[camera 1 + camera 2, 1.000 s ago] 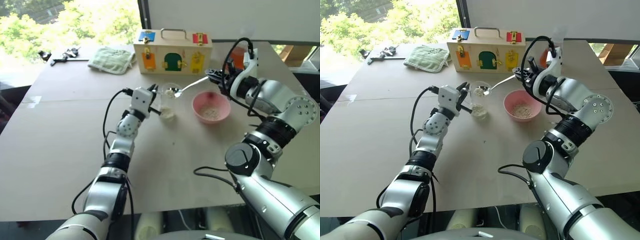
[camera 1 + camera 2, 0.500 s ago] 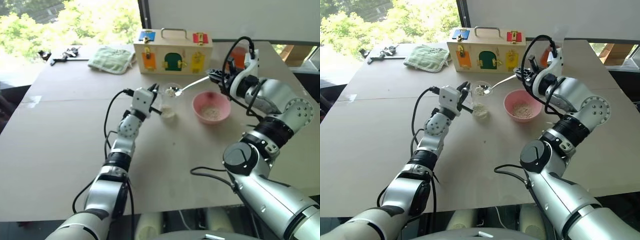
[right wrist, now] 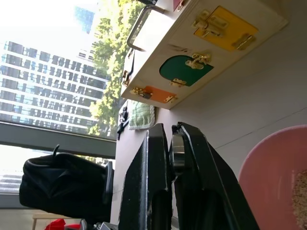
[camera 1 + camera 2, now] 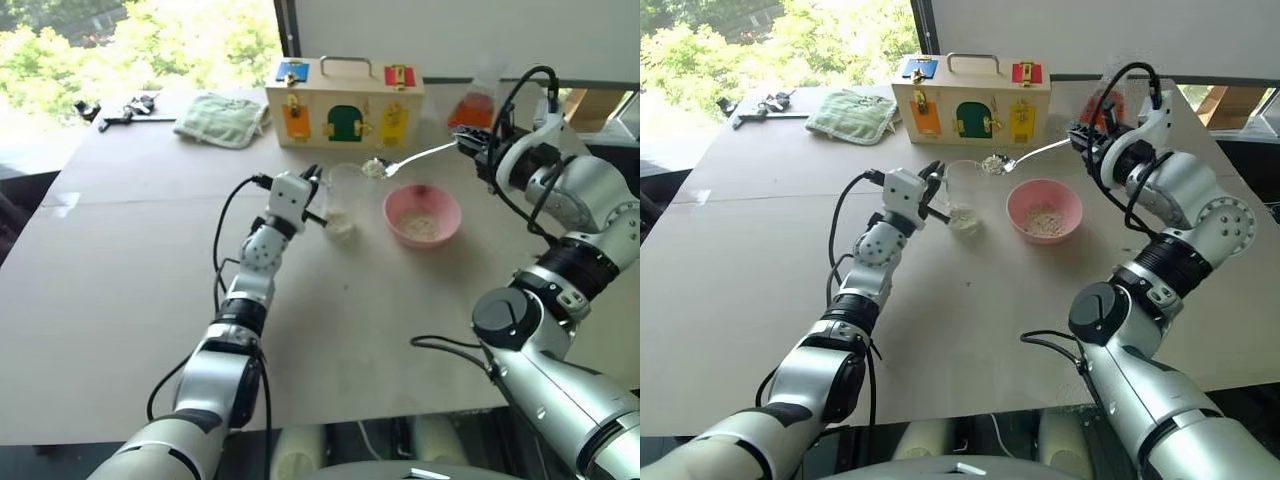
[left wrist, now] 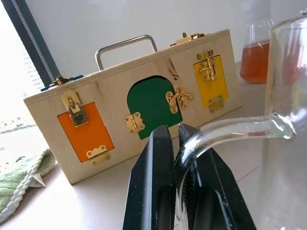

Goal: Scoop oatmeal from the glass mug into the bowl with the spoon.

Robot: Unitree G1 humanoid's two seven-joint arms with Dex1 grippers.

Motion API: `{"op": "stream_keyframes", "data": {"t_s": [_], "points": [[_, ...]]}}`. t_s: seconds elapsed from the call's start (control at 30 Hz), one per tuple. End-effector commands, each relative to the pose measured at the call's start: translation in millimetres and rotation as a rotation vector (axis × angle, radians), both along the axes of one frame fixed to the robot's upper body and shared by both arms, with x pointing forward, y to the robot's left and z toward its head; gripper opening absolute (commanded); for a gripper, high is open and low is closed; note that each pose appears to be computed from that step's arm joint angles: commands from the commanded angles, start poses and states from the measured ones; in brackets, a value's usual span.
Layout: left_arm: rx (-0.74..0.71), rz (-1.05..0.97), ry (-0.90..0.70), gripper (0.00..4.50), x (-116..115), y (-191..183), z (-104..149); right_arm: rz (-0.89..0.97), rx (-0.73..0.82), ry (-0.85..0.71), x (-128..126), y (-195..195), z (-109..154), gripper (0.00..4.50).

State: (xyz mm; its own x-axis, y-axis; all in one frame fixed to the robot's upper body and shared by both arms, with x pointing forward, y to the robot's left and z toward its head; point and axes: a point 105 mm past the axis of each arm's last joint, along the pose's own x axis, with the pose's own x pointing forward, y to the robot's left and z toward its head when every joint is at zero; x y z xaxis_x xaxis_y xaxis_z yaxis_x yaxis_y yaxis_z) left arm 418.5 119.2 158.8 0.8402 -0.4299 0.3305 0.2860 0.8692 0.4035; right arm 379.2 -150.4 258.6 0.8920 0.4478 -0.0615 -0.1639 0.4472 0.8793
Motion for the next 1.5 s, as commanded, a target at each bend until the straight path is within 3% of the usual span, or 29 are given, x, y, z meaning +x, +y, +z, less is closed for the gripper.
{"op": "stream_keyframes", "data": {"t_s": [0.03,0.33,0.6,1.07,1.33,1.5], "points": [[0.018,-0.018,0.009,0.06,1.6,-9.1,-3.1,-0.029,0.01,-0.064,-5.3,-11.2,18.7,0.0],[0.017,0.0,0.014,0.06,3.5,-2.3,-4.5,-0.154,-0.015,-0.01,-20.2,-55.0,-0.3,0.0],[0.025,0.013,0.019,0.06,3.9,3.2,-6.5,-0.169,-0.121,0.037,-26.6,-60.1,-22.1,0.0],[0.028,0.023,0.018,0.06,3.9,5.8,-7.0,-0.027,-0.747,-0.317,-23.5,-20.5,3.0,0.0],[0.03,0.03,0.017,0.06,2.7,8.0,-8.8,0.142,-1.145,-0.655,-38.8,18.4,19.5,0.0],[0.033,0.03,0.018,0.06,3.0,7.2,-8.9,0.201,-1.265,-0.774,-43.3,30.0,20.1,0.0]]}}
